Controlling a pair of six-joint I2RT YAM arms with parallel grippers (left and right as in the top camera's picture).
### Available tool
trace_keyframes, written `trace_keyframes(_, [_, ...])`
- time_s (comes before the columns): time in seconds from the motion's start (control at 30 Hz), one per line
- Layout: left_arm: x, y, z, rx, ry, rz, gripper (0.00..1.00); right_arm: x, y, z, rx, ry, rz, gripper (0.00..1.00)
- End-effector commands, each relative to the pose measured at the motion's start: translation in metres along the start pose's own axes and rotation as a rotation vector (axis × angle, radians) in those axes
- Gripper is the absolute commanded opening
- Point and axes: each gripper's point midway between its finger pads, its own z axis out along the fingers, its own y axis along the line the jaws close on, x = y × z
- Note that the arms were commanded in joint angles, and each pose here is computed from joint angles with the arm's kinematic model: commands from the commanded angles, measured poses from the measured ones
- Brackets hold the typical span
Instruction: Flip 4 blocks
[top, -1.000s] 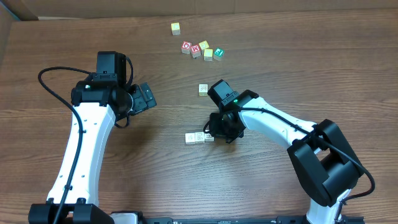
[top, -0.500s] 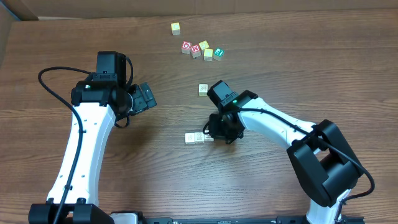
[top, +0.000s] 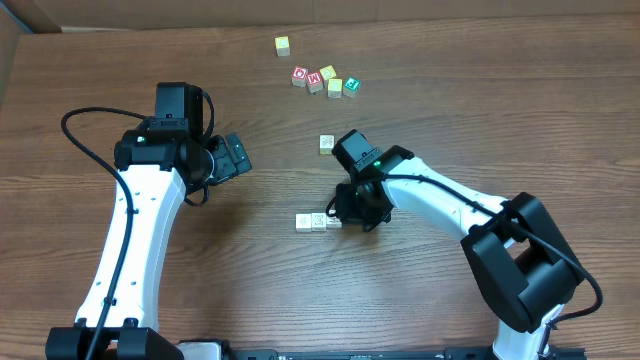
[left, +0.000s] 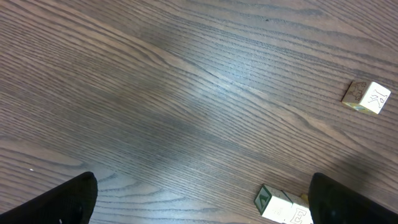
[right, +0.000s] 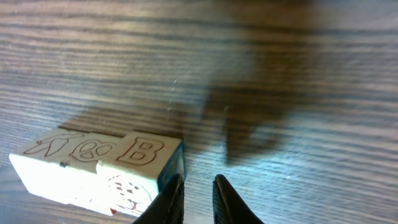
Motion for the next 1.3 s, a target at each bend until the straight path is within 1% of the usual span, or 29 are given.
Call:
trace_keyframes(0.0, [-0.004,0.0,-0.003,0.002,-0.012,0.0,1.0,-0.026,-0.005,-0.019,-0.031,-0.071,0.025,0.18])
trace_keyframes(0.2, [-0.004,0.0,-0.003,0.002,-0.012,0.001,1.0,-0.059,-0.001,-0.027,-0.098,-0.175,0.037,0.17])
trace_keyframes(0.37, [-0.004,0.0,-0.003,0.002,-0.012,0.0,1.0,-0.07,0.016,-0.03,-0.145,-0.233,0.002,0.07])
trace_keyframes(0.43, [-0.004,0.0,-0.003,0.002,-0.012,0.0,1.0,-0.069,0.021,-0.029,-0.144,-0.242,-0.013,0.04])
trace_keyframes(0.57, [-0.004,0.0,-0.003,0.002,-0.012,0.0,1.0,-0.064,0.023,-0.025,-0.102,-0.258,-0.035,0.04])
trace_keyframes(0.83, [-0.004,0.0,-0.003,0.002,-0.012,0.0,1.0,-0.051,0.035,-0.019,-0.083,-0.254,-0.08,0.04])
trace_keyframes(1.27, [-0.004,0.0,-0.003,0.002,-0.012,0.0,1.0,-0.037,0.031,-0.015,-0.061,-0.199,-0.079,0.04])
